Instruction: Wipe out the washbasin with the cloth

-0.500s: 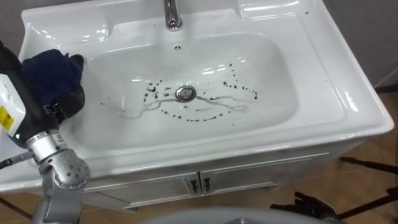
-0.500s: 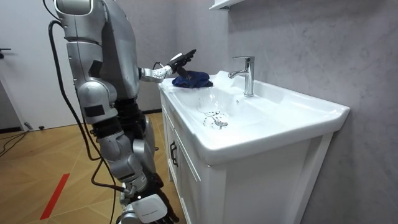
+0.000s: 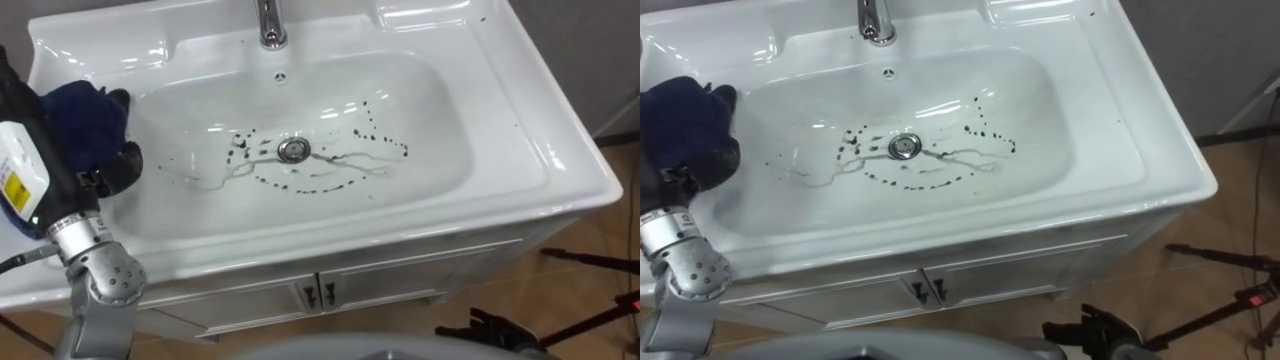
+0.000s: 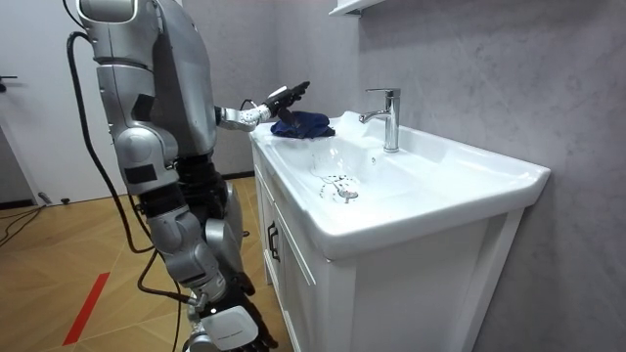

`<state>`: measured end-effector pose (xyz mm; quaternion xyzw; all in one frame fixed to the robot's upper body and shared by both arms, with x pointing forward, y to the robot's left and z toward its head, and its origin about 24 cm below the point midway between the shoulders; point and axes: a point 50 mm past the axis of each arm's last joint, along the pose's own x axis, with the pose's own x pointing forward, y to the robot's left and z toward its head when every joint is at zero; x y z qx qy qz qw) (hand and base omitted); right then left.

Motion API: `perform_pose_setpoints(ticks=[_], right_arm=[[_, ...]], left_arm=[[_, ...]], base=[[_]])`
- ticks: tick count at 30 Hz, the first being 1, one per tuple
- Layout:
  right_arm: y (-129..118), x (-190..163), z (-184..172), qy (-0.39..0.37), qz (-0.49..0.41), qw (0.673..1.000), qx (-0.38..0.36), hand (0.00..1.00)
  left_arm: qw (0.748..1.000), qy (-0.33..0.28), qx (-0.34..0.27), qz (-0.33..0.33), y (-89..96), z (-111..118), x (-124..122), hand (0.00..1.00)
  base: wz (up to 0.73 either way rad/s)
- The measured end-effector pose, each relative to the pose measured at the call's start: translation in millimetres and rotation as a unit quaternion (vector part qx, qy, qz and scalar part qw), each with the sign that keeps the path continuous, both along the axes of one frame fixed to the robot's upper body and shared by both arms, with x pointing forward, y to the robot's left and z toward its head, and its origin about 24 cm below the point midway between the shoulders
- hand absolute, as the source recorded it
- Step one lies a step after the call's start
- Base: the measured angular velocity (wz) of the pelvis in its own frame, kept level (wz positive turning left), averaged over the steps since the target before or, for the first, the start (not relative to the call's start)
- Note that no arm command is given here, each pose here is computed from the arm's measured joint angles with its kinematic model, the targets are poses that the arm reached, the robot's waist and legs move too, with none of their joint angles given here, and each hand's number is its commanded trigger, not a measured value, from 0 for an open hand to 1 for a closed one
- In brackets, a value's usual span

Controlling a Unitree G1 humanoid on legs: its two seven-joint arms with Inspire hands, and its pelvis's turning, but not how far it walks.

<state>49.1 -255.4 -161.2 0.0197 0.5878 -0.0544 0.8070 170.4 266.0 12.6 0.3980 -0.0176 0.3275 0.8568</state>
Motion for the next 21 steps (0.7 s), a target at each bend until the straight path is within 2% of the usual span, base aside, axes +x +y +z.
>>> perform_pose_setpoints(ticks=[9,13,21], right_arm=[[0.5,-0.7,-0.2,-0.001,-0.007,1.000,0.002,0.00],[0.5,-4.2,-0.6,0.000,-0.021,1.000,0.005,0.00],[1.1,-8.2,-1.1,0.003,-0.027,1.000,0.007,0.00]], left_arm=[[0.999,0.044,-0.010,0.007,1.9,-18.8,-6.2,0.00],[0.996,0.090,-0.025,0.004,0.1,-37.1,-12.4,0.00],[0.995,0.094,-0.029,-0.006,-1.7,-37.5,-8.2,0.00]], base=[[0.00],[-0.02],[-0.02]])
